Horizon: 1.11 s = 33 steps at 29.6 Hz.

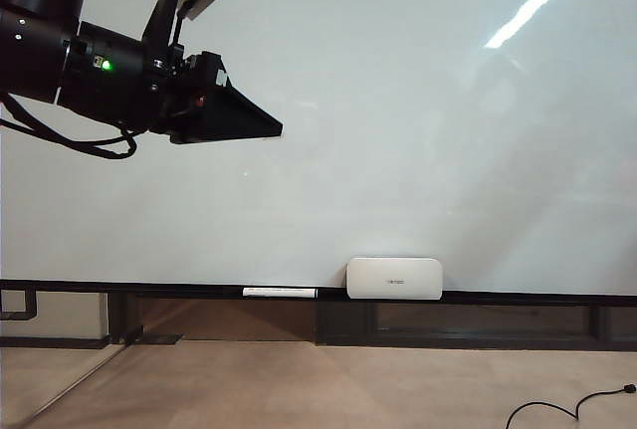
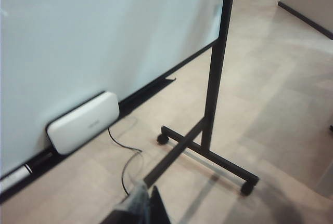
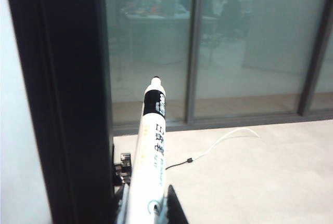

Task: Reach to the right to find the marker pen, pick it up, and write the number 13 on the whiteboard.

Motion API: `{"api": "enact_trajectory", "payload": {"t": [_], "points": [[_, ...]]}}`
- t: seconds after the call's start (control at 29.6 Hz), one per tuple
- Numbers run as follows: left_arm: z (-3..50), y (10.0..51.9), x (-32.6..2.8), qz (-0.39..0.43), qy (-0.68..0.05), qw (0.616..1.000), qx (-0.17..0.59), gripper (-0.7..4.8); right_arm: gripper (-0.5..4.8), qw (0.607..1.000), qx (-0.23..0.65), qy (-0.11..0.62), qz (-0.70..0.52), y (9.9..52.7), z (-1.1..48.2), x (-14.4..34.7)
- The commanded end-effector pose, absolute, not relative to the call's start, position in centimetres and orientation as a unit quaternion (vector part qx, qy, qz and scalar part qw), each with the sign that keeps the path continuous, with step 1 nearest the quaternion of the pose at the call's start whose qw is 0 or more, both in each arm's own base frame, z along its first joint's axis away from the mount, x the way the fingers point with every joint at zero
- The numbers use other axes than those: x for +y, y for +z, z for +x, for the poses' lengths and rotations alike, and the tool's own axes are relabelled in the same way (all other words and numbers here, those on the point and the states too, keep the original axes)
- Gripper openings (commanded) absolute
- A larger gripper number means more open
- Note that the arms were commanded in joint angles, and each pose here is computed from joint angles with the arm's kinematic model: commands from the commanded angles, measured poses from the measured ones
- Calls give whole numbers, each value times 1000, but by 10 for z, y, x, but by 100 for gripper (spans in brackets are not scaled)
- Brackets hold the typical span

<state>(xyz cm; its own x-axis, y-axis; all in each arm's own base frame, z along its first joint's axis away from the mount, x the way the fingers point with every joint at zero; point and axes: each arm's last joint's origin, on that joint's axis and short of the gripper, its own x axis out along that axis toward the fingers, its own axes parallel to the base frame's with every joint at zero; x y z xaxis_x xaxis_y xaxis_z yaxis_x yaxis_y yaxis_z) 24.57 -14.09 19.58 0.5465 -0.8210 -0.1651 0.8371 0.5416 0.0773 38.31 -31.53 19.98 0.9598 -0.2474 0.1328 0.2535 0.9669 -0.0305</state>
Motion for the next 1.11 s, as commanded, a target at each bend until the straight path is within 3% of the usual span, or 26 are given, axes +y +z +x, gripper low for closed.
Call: {"api": "enact_trajectory", "payload": {"t": [0.03, 0.24, 0.4, 0.74, 0.94, 1.11], "points": [[243, 201, -139, 71, -454, 886, 66, -6, -2, 986, -79, -145, -30, 222, 372, -310], [234, 222, -127, 96, -356, 927, 61, -6, -2, 985, -86, -149, -26, 255, 351, -293], [218, 241, -119, 96, -345, 932, 55, -6, -2, 978, -81, -191, -18, 278, 326, -273], [179, 278, -95, 35, -294, 954, 46, -6, -2, 977, -88, -189, 51, 308, 274, -226], [154, 297, -78, 31, -231, 973, 8, -6, -2, 987, -83, -114, 80, 324, 258, -181], [133, 307, -66, 23, -206, 978, -12, -6, -2, 994, -55, -3, 91, 339, 261, -131]]}}
